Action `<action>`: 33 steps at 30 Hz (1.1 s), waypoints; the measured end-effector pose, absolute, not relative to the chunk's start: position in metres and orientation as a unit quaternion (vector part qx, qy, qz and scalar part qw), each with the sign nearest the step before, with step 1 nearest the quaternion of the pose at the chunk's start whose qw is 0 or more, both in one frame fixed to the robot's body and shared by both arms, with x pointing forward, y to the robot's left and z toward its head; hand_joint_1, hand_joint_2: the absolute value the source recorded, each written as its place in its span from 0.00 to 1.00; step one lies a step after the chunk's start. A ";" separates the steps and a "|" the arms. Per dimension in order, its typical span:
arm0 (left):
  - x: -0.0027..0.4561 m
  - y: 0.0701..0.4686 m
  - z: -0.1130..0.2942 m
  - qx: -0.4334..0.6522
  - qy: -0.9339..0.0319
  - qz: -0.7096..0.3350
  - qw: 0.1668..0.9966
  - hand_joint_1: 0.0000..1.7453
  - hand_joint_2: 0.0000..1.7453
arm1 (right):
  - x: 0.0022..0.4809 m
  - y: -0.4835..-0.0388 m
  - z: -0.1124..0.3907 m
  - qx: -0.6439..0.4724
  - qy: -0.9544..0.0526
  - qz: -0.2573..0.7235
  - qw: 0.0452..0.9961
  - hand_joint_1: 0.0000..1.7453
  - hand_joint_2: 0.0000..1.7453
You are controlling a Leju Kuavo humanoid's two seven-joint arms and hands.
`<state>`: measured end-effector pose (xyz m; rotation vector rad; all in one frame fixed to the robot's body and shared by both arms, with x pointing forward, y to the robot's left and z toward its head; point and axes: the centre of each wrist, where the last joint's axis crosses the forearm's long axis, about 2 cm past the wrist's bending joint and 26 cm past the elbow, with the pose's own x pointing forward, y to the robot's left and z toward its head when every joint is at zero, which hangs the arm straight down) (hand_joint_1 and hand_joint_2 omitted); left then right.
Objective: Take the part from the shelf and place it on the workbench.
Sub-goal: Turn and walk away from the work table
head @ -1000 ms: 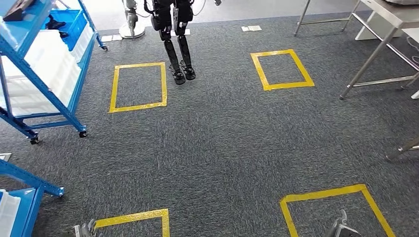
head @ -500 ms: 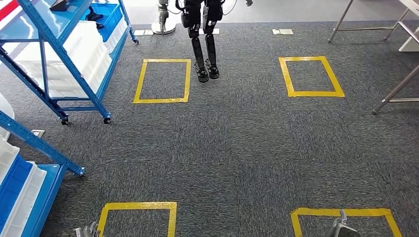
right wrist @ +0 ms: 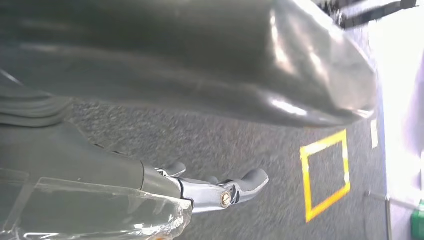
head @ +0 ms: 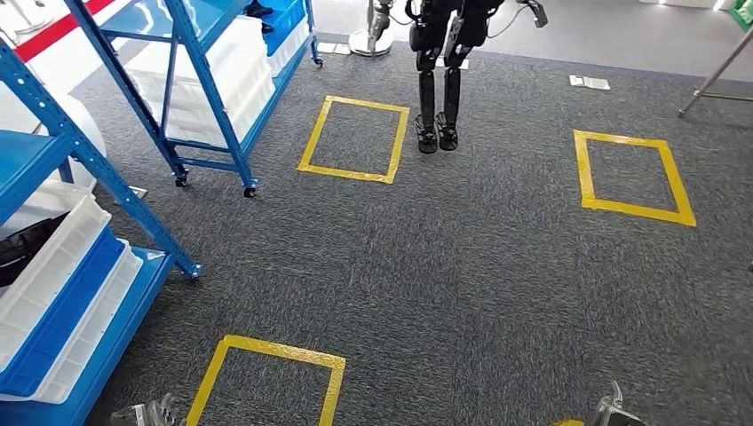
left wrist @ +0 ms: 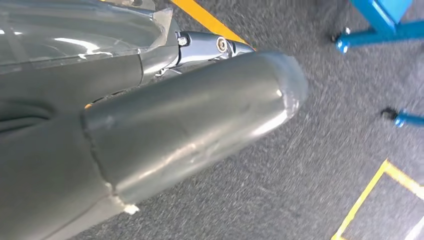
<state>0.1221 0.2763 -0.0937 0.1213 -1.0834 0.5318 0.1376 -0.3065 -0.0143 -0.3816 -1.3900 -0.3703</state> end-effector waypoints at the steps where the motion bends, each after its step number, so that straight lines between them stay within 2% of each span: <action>1: 0.122 0.276 -0.094 0.057 -0.509 0.250 0.822 0.00 0.00 | 0.138 -0.307 -0.014 -0.174 -0.633 -0.168 0.736 0.00 0.00; 33: 0.116 0.276 -0.095 0.062 -0.503 0.255 0.823 0.00 0.00 | 0.133 -0.308 -0.022 -0.164 -0.629 -0.157 0.744 0.00 0.00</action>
